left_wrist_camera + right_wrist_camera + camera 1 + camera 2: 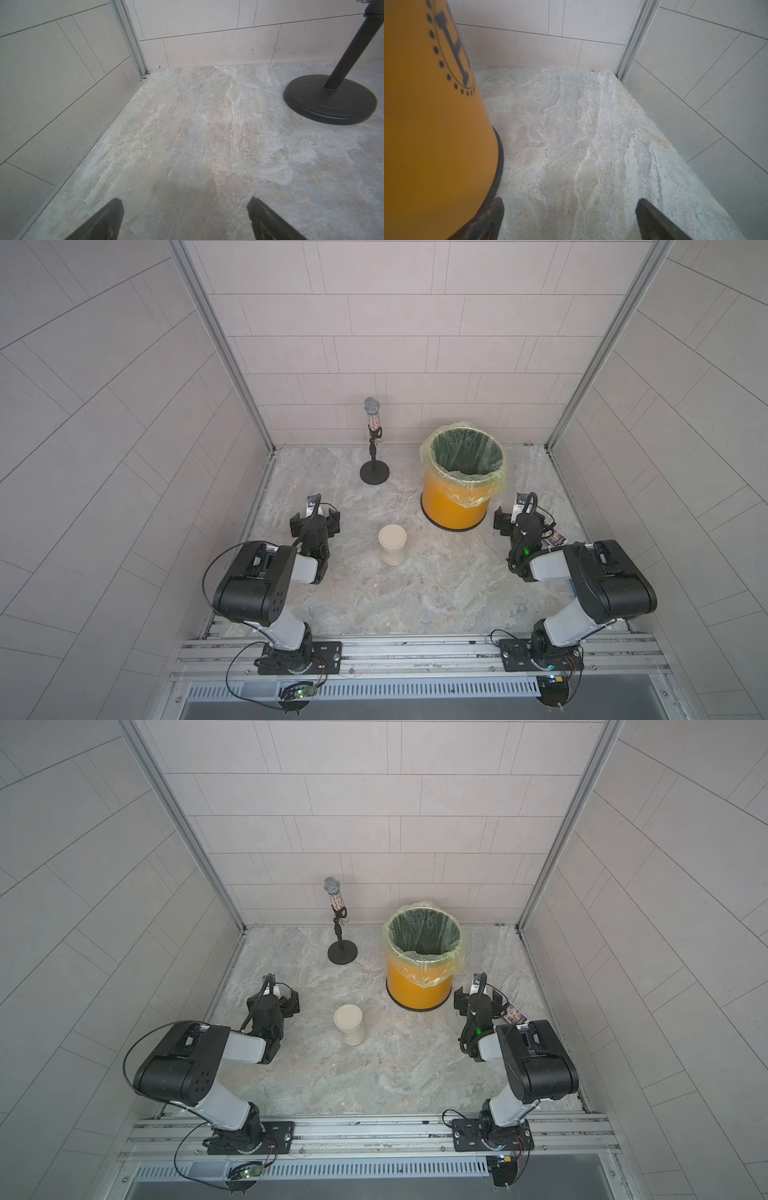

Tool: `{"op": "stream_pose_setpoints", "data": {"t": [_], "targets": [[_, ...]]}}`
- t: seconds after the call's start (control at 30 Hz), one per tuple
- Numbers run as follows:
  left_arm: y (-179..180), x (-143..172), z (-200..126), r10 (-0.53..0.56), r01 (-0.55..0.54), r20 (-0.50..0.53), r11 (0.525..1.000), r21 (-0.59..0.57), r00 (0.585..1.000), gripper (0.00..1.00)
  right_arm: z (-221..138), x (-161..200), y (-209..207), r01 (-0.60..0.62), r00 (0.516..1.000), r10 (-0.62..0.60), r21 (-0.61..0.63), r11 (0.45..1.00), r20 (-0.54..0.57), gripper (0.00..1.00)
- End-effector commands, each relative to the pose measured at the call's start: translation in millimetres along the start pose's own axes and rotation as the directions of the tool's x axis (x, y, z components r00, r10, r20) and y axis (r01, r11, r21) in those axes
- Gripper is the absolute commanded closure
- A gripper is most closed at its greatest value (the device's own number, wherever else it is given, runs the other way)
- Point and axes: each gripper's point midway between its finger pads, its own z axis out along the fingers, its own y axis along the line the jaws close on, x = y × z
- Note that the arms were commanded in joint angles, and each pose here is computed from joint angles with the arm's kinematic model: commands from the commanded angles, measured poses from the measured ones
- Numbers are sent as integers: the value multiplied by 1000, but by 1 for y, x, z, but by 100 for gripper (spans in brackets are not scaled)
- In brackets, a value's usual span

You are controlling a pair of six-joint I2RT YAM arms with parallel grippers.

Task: Empty expired oatmeal from jars
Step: Pick up the jar from the center of the board.

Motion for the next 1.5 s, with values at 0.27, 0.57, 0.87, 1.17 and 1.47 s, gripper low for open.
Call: {"op": "stream_pose_setpoints", "data": {"t": [0.27, 0.57, 0.87, 1.17, 1.47], "targets": [[2, -8, 0, -3, 3, 27, 1000, -3, 1000, 0, 0, -1, -1, -16, 1000, 16, 7, 1000, 6, 1], [3, -9, 1, -4, 4, 26, 1000, -10, 1000, 0, 0, -1, -2, -17, 1000, 17, 9, 1000, 5, 0], [4, -9, 1, -8, 8, 24, 1000, -15, 1000, 0, 0, -2, -2, -17, 1000, 17, 6, 1000, 8, 0], [25, -34, -8, -23, 20, -22, 993, -116, 999, 0, -38, -46, 0, 12, 996, -4, -82, 997, 94, 1], [18, -75, -27, -137, 129, -181, 990, -53, 974, 0, -91, -116, 6, 266, 961, -241, -213, 940, 139, 1]]}}
